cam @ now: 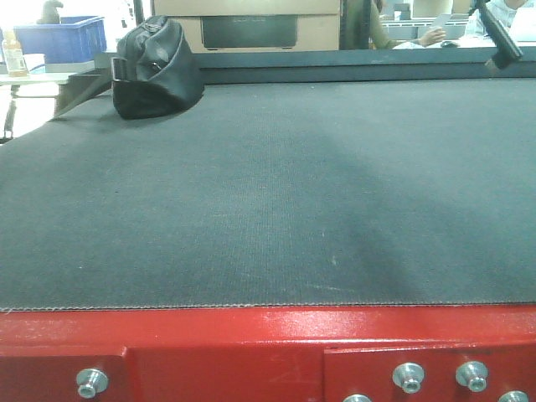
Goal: Fetch blue bin and place on conveyor start
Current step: 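Drive up to the red conveyor and align with its belt, then lower the held bin onto the near end of the belt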
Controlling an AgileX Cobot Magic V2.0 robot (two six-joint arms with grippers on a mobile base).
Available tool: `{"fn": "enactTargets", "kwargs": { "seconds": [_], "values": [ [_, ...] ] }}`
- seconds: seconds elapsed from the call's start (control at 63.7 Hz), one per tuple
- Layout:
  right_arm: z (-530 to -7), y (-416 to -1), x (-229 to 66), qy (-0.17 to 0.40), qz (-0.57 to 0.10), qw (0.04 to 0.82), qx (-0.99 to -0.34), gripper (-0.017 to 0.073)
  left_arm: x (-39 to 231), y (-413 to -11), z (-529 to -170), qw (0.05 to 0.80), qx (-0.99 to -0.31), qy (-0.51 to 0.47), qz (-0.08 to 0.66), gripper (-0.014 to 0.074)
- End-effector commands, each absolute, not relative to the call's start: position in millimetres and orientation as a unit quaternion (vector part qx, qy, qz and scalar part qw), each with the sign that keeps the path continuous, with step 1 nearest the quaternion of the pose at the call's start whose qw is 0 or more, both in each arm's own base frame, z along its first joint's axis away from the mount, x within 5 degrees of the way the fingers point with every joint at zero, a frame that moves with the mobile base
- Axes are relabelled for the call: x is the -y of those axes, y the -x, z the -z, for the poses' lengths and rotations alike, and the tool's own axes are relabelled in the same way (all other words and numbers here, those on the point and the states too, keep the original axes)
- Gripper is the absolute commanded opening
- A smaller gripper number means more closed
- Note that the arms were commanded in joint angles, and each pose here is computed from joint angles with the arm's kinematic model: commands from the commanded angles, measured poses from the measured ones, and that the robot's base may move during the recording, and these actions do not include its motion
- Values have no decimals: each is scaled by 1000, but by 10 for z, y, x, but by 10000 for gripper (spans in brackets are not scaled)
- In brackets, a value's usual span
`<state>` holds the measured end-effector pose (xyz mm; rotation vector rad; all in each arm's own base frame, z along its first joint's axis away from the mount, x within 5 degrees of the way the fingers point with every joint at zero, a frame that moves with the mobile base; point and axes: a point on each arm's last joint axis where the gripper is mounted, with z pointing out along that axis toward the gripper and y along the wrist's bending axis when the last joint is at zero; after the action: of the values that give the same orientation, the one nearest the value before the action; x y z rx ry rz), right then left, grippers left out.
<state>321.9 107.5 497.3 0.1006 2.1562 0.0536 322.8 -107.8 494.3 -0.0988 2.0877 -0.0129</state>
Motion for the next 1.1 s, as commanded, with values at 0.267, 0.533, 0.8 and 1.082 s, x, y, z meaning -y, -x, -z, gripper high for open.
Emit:
{"fn": "enactTargets", "kwargs": {
  "seconds": [0.267,0.533,0.8,1.082],
  "values": [
    [-5084,-3168,-1025,-41,-17,497,-867,-151,1061,-3204,-5029,525,-850,40,1,-111],
    [-5084,-3168,-1025,-41,-17,497,-867,-151,1078,-3217,-5056,539,-841,35,9,-111],
    [-5083,-3168,-1024,-42,-17,496,-867,-151,1098,-3230,-5084,553,-832,30,20,-111],
    [-4914,-3266,-1035,-42,-1,468,-883,-153,1148,-3257,-4961,521,-852,32,35,-111]
  ]
}}
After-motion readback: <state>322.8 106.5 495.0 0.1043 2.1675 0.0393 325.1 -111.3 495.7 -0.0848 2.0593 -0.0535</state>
